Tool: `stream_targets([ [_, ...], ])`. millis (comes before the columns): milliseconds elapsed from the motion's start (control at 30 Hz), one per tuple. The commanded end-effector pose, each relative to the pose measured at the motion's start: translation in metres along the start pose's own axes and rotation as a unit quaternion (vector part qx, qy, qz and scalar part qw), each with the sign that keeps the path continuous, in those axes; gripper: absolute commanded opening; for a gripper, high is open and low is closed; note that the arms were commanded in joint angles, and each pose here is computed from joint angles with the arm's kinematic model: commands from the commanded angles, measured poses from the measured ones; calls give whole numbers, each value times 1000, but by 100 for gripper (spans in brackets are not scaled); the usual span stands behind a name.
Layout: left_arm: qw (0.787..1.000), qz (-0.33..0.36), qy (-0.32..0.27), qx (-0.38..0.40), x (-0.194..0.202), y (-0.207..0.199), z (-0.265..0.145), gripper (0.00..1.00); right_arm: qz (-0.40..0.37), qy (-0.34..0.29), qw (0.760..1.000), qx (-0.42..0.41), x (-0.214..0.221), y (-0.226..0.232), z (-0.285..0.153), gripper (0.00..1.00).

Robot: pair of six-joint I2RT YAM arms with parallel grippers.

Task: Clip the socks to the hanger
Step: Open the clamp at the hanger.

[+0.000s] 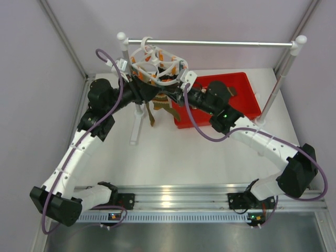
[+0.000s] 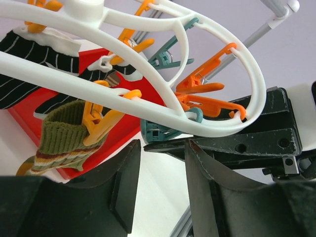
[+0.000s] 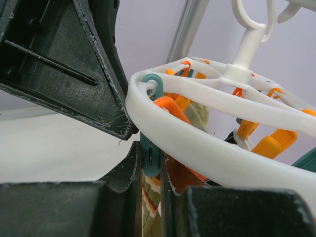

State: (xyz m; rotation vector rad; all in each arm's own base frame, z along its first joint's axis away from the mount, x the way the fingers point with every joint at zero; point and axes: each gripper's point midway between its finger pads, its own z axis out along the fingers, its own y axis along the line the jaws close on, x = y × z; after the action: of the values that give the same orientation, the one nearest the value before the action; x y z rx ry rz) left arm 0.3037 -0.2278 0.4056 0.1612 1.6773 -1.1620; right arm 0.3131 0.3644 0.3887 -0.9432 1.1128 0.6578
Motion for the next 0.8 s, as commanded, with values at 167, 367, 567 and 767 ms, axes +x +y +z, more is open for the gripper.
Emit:
stream_targets([
  [167,999,15,-46,-20,-21,4,2,45,-4,-41,999,-10,-31,-2,4,0],
  [367,999,-7,-44,-15,-18,6,8,44,0,-37,999,-14,-28,-1,4,0],
  [567,998,-24,-63,-4,-25,3,13,44,2,-36,999,-25,-26,4,4,0],
  [767,996,-28,-83,-12,-31,6,19,45,8,-36,999,-33,-25,7,5,0],
])
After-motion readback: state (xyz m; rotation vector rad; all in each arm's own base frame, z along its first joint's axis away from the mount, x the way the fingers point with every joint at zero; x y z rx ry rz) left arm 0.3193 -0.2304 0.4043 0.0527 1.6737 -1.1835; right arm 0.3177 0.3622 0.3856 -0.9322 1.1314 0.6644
